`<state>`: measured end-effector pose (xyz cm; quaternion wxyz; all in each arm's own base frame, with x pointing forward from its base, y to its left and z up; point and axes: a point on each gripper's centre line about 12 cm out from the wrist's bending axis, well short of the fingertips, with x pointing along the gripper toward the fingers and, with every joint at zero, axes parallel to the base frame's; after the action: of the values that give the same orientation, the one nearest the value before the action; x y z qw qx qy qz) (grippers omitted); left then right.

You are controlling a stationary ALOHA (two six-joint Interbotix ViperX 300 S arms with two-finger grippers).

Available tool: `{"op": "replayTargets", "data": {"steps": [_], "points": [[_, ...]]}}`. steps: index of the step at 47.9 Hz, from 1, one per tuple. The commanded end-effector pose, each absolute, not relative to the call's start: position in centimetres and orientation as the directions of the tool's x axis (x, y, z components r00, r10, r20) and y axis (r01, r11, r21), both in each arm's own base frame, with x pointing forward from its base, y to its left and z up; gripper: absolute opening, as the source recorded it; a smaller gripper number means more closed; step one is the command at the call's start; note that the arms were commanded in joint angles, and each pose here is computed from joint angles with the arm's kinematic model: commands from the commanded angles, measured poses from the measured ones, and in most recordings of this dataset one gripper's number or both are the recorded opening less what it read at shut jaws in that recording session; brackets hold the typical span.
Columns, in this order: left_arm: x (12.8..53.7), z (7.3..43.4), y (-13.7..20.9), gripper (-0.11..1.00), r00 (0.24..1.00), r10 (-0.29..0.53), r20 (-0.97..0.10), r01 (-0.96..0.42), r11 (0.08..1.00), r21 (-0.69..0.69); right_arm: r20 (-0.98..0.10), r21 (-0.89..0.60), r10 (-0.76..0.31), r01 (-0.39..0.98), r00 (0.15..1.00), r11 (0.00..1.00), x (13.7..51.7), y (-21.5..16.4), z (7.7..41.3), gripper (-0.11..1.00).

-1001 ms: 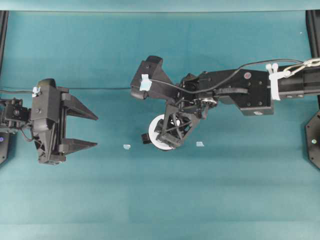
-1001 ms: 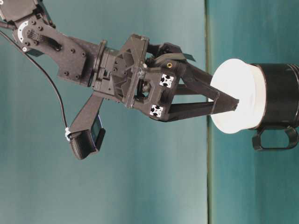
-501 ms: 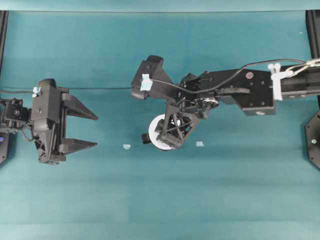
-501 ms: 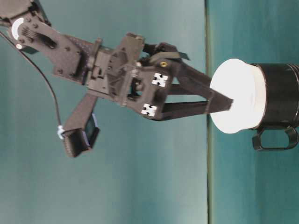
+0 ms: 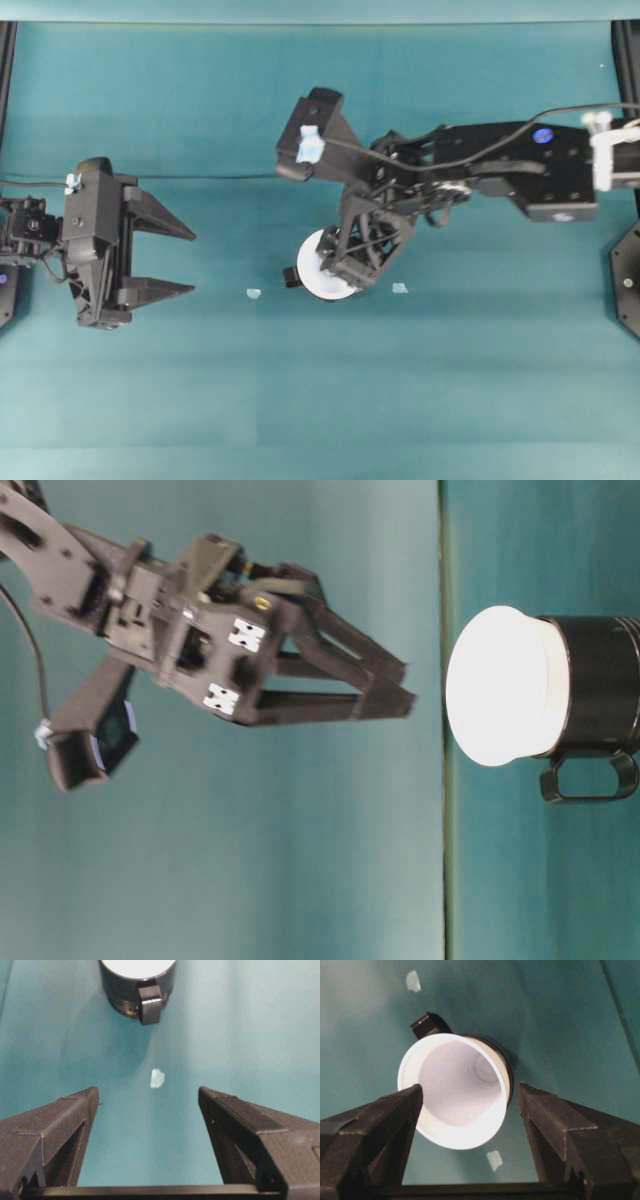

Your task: Put the paper cup into the moved cup holder.

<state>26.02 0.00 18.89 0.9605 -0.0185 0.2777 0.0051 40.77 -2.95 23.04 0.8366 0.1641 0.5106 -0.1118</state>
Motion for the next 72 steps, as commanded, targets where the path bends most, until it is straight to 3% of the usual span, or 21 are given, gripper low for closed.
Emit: {"op": "replayTargets", "data": {"steps": [1, 26, 72], "points": [[26.5, 19.6, 0.0, 0.83, 0.859, -0.002, -0.513, -0.018, 0.999, -0.033, -0.861, 0.168, -0.026, 0.332, 0.508, 0.928, 40.2, -2.8, 25.2, 0.81], [26.5, 19.6, 0.0, 0.83, 0.859, -0.002, -0.513, -0.033, 0.998, -0.058, -0.739, 0.222, -0.041, 0.3, 0.673, 0.928, 35.7, -2.5, 27.2, 0.81], [26.5, 19.6, 0.0, 0.83, 0.858, -0.002, -0.514, -0.034, 0.998, -0.059, -0.727, 0.224, -0.042, 0.295, 0.685, 0.929, 34.4, -2.4, 27.5, 0.81]]}}
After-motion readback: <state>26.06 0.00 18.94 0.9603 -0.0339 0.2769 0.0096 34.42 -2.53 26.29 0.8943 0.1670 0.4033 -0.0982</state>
